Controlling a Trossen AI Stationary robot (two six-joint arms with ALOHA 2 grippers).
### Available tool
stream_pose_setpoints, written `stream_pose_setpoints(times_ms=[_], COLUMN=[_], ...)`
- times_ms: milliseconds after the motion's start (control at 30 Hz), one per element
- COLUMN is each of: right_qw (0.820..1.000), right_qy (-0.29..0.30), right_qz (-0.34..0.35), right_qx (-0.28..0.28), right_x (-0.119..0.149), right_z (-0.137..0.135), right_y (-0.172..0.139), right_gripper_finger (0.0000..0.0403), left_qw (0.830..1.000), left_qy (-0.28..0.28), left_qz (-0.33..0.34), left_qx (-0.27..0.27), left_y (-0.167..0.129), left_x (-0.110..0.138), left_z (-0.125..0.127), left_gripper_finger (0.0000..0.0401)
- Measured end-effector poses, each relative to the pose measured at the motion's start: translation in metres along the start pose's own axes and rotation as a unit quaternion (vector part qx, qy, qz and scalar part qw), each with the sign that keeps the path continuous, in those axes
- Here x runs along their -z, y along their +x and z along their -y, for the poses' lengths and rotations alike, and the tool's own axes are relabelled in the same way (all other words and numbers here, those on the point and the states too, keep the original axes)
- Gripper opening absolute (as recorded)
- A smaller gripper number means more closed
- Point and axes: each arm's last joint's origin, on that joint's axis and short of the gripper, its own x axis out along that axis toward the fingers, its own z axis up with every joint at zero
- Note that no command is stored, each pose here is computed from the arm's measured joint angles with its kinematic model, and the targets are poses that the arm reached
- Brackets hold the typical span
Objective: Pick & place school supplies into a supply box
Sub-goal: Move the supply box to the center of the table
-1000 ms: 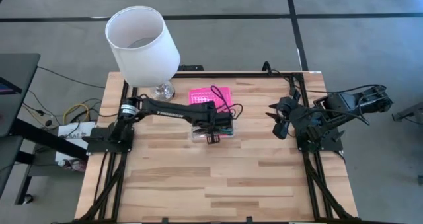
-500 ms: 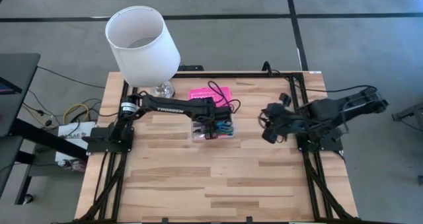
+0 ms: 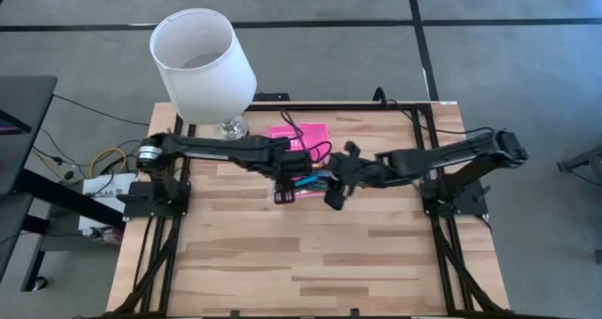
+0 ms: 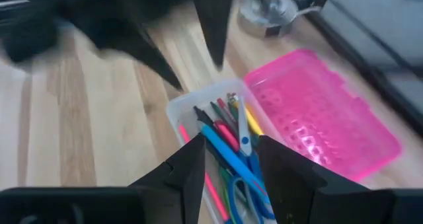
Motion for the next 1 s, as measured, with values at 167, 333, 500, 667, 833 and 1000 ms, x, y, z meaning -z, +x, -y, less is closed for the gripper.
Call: stream_pose_setpoints(times_ms=[167,333,500,667,833,1000], right_qw=[0.999,0.997,0.985,0.969,0.971,0.973], right_qy=[0.022,0.072,0.162,0.225,0.22,0.209], right_qz=[-0.031,-0.023,-0.043,-0.057,-0.087,-0.096], right_qx=[-0.018,-0.011,0.048,0.08,0.037,0.023], right_x=[0.006,0.009,0.017,0.018,0.017,0.018], right_z=[0.002,0.003,0.017,0.036,0.039,0.029], right_y=[0.042,0.075,0.104,0.129,0.147,0.154], right_gripper_finger=[0.0134,0.0134,0.0134,0.0134,0.0134,0.0134], left_qw=[0.999,0.998,0.995,0.992,0.991,0.989], left_qy=[0.006,-0.012,-0.034,-0.05,-0.044,-0.042], left_qz=[0.038,0.054,0.058,0.069,0.066,0.056], left_qx=[-0.024,-0.04,-0.07,-0.095,-0.111,-0.127], left_y=[-0.041,-0.069,-0.086,-0.097,-0.101,-0.101], left_x=[0.012,0.026,0.039,0.047,0.052,0.055], left_z=[0.004,0.006,0.009,0.015,0.021,0.023], left_gripper_finger=[0.0178,0.0178,0.0178,0.0178,0.0178,0.0178])
